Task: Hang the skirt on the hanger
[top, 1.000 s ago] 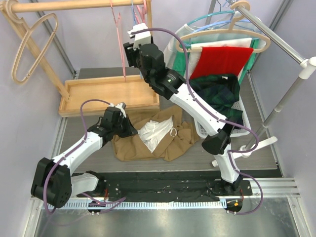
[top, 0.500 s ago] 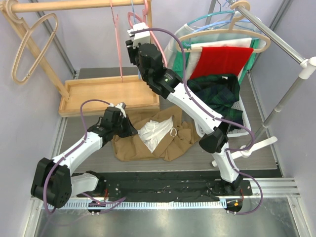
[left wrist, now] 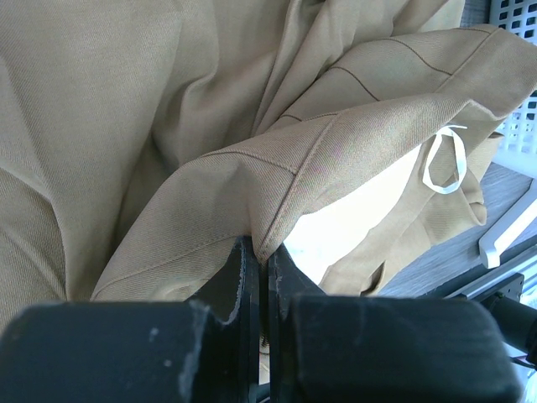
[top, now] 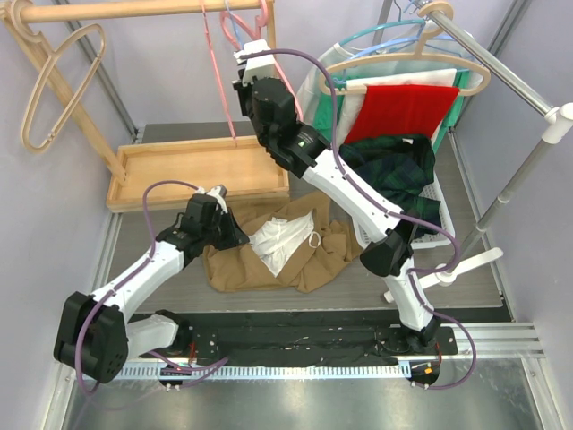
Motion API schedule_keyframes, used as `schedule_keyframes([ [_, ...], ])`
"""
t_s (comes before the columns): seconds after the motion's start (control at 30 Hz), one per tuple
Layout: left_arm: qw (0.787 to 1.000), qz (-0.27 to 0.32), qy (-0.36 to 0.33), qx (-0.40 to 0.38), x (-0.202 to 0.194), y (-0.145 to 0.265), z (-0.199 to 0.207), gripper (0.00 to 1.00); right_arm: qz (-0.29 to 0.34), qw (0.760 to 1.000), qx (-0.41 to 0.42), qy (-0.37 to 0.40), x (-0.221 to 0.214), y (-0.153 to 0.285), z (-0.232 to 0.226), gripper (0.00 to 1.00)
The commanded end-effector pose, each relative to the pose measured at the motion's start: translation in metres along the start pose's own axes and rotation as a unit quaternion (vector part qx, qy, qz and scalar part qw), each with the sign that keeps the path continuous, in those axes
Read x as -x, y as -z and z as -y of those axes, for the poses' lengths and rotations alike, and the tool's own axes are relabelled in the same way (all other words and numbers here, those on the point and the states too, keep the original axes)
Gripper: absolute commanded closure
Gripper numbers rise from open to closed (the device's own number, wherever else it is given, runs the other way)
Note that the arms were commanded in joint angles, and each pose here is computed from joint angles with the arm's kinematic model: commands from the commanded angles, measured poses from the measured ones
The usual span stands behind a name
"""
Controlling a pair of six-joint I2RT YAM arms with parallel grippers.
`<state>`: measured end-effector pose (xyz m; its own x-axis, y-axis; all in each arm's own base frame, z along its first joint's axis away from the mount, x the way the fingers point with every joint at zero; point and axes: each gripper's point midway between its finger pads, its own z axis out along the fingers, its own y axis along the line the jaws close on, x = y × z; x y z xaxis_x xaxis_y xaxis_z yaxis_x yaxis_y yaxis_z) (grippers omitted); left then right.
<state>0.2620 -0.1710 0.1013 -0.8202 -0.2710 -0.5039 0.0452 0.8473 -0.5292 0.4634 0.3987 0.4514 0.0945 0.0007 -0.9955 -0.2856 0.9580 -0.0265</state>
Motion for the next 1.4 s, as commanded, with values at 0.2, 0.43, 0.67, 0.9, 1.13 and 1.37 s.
schedule_keyframes([
  [0.2, 1.0, 0.018, -0.008, -0.011, 0.01, 0.006, 0.006, 1.0, 0.108, 0.99, 0.032, -0.084, 0.115, 0.046, 0.024, 0.99],
  [0.43, 1.0, 0.021, -0.012, -0.002, 0.015, 0.003, 0.003, 1.0, 0.053, 0.993, 0.084, -0.071, 0.095, 0.069, 0.017, 0.99],
  [0.67, 1.0, 0.025, -0.018, 0.001, 0.023, 0.004, 0.001, 1.0, -0.023, 0.985, 0.162, -0.058, 0.061, 0.131, 0.021, 0.99],
  [0.9, 0.999, 0.024, -0.024, -0.006, 0.021, 0.01, 0.003, 1.0, -0.121, 0.97, 0.206, -0.039, -0.003, 0.215, 0.05, 0.99],
  [1.13, 0.999, 0.003, -0.032, -0.023, 0.014, 0.018, 0.01, 1.0, -0.173, 0.949, 0.261, -0.038, -0.046, 0.298, 0.075, 0.99],
  [1.37, 0.996, -0.027, -0.071, -0.038, 0.004, 0.035, 0.016, 1.0, -0.225, 0.901, 0.366, -0.056, -0.078, 0.356, 0.059, 0.99],
])
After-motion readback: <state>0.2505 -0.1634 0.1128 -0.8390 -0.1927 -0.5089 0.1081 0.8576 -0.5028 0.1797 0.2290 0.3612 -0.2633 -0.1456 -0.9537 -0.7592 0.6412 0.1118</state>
